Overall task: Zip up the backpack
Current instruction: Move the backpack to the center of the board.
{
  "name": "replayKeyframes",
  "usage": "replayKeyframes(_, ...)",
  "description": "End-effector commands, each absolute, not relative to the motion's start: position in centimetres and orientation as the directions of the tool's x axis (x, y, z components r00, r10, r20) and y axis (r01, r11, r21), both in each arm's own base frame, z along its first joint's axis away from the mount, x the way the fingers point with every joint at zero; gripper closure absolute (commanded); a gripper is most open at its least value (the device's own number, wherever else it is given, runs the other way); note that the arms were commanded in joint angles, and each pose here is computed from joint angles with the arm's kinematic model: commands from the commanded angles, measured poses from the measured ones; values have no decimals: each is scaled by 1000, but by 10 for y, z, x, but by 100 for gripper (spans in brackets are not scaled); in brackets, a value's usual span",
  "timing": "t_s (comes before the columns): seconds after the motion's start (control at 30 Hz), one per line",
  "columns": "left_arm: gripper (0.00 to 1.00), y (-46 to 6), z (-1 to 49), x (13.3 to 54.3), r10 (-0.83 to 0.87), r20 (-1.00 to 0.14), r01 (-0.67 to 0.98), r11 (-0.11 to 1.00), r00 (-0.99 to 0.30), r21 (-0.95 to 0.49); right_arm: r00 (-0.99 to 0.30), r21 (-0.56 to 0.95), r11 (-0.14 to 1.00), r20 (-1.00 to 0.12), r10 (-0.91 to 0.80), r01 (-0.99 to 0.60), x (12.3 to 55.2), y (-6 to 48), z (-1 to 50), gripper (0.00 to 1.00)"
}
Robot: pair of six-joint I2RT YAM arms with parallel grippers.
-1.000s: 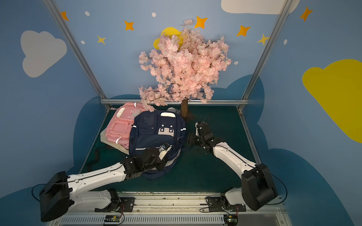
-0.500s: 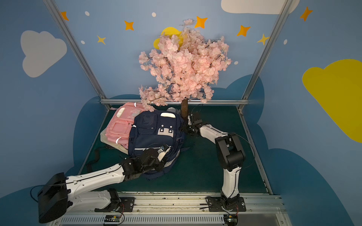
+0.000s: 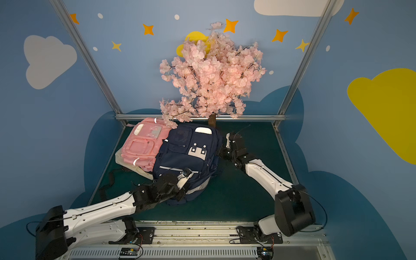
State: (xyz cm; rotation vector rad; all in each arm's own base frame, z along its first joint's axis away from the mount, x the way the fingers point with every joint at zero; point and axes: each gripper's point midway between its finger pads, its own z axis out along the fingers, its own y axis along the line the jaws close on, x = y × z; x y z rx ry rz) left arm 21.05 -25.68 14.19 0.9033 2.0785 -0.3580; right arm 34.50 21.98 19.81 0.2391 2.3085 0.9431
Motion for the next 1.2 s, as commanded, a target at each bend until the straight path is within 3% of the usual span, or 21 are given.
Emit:
replayKeyframes(0.0, 97, -232, 162, 252, 416, -821, 526, 833, -391, 172, -801, 638, 766, -418, 429, 77, 295, 186, 197, 100)
replayKeyframes(0.27, 95, -269, 157, 292, 435, -844, 502, 830, -314, 241, -736, 591, 777, -422, 528, 219, 238, 128, 195, 100)
replayKeyframes(0.53, 46, -288, 130, 314, 431, -729, 472, 866, -533, 167, -644, 537, 719, -368, 670, 441, 205, 84, 142, 100)
replayKeyframes(0.67, 33, -265, 132, 294, 290, -711, 366, 929, -641, 48, -610, 578, 652, -306, 731, 491, 200, 85, 117, 100)
replayKeyframes(0.8, 29, -246, 124, 265, 127, -667, 271, 955, -735, -117, -637, 592, 647, -270, 722, 481, 204, 97, 102, 100)
replayKeyframes(0.97, 24, -238, 96, 240, -24, -554, 155, 949, -832, -274, -738, 559, 698, -209, 642, 448, 205, 121, 90, 91)
replayKeyframes(1.17, 16, -246, 68, 253, -215, -430, 40, 858, -877, -512, -820, 504, 758, -157, 551, 413, 193, 142, 68, 88)
